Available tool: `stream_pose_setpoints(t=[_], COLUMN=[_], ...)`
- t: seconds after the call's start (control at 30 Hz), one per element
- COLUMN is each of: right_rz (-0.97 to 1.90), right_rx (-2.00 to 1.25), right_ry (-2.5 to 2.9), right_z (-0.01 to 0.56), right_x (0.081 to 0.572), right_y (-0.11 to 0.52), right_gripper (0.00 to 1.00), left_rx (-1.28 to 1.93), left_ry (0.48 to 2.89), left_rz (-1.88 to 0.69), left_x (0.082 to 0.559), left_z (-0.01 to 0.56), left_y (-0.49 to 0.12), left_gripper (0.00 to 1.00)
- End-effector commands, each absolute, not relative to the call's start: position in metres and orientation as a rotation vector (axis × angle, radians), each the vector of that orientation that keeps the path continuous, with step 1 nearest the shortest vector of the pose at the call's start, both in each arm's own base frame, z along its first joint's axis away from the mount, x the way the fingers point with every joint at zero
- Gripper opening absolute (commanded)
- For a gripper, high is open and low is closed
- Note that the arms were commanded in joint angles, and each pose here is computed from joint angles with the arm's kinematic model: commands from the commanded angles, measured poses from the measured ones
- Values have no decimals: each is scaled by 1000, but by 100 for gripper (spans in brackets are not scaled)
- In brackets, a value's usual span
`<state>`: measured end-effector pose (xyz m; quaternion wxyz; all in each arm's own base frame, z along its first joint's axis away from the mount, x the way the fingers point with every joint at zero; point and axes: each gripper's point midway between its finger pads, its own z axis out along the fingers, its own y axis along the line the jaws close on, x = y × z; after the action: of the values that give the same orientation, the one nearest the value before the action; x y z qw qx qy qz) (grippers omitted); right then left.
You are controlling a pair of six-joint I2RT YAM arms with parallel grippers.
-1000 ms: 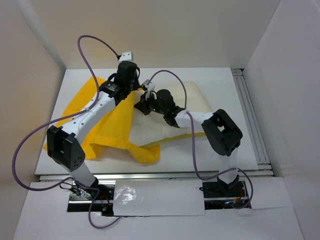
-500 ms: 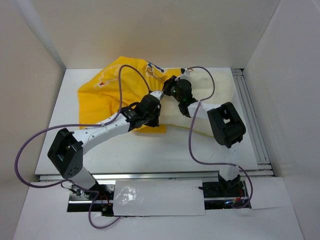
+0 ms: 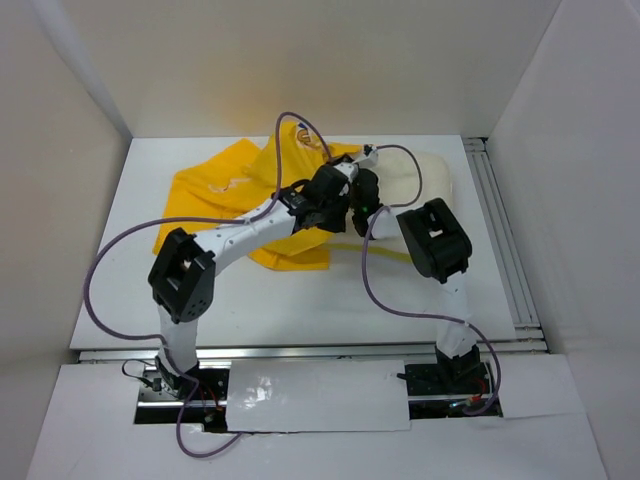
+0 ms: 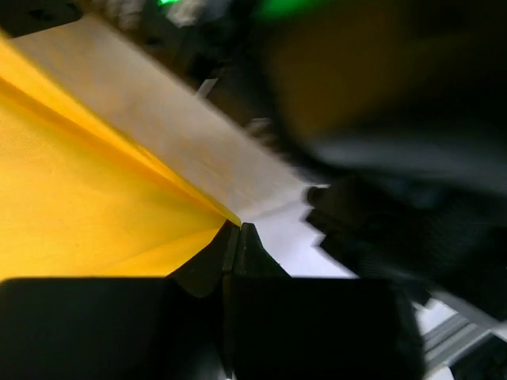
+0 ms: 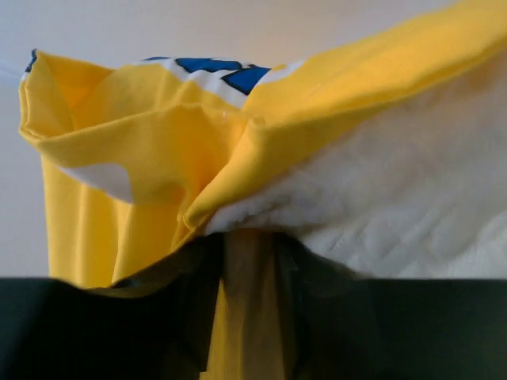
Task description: Put the pillow into the pillowcase
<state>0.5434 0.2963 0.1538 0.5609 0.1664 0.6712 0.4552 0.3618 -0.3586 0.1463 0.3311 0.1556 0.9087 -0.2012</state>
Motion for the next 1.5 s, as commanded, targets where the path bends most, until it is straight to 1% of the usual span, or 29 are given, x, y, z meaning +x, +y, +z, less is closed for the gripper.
stream_pose_setpoints(t=[0.0,0.07,0.1,0.13,0.2,0.23,0.27,0.3,0.33,0.4,0.43,0.5,0.53,0.57,0.63,0.67,0.7,0.73,0.77,0.87,0.93,1.03,1.07,1.2,1.27,1.3,1.33,1.43,1.47], right_rz=[1062,1018,953,910,804,721,674,586,493,430,361,302,224,184,142,151,172,252,280,337,345,400,373,342,331,331,335,335,319], right_rx=[422,412,338,309,253,210,162,155,54,-81,-294,-544,-752,-845,-943,-1011,-1045,-1101,-1123,-1188,-1205,-1279,-1270,-1281,-1277,-1277,-1287,-1294,-1278], right_ry=[1387,1439,1535,1575,1724,1760,1782,1857,1867,1927,1924,1995,1954,1980,1956,1951,1949,1958,1939,1891,1867,1864,1874,1911,1913,1913,1939,1960,1968], right_z=[217,218,208,207,196,195,197,193,194,188,184,165,160,139,135,127,127,121,125,126,132,128,127,111,111,111,104,94,91], right_x=[580,586,582,582,572,572,569,560,557,538,530,498,488,470,455,447,441,428,426,415,415,398,401,392,391,391,388,390,394], right_y=[252,234,233,228,223,211,208,197,186,181,181,188,191,194,190,195,197,204,209,232,244,261,258,258,255,255,254,254,253], right_gripper=[43,53,74,81,95,97,98,99,99,99,99,99,99,99,99,99,99,99,99,99,99,99,99,99,99,99,99,99,99], left_rx=[516,501,497,474,449,444,378,327,255,155,71,-18,-50,-118,-223,-253,-282,-298,-290,-303,-280,-281,-294,-319,-309,-295,-295,-263,-249], left_ry=[2483,2476,2445,2437,2424,2444,2409,2407,2445,2444,2448,2436,2481,2507,2559,2576,2525,2524,2564,2481,2459,2433,2418,2458,2509,2517,2519,2556,2558], left_rz=[-659,-649,-655,-641,-616,-590,-559,-542,-529,-512,-507,-482,-444,-419,-358,-381,-425,-432,-453,-503,-543,-470,-439,-265,-205,-195,-194,-172,-176], left_x=[344,353,353,356,352,344,345,344,336,319,316,303,290,284,272,269,283,285,283,309,317,334,343,357,357,359,362,364,362], left_z=[145,149,164,169,177,170,187,190,180,183,182,185,164,154,122,113,111,103,85,83,77,73,76,56,38,35,33,21,21], left_y=[-368,-360,-354,-345,-331,-321,-306,-293,-280,-253,-242,-218,-207,-196,-173,-171,-171,-168,-170,-179,-190,-195,-193,-180,-177,-178,-180,-182,-185], left_gripper=[12,50,100,100,100,100,100,100,100,100,100,100,100,100,100,100,100,100,100,100,100,100,100,100,95,91,77,43,25])
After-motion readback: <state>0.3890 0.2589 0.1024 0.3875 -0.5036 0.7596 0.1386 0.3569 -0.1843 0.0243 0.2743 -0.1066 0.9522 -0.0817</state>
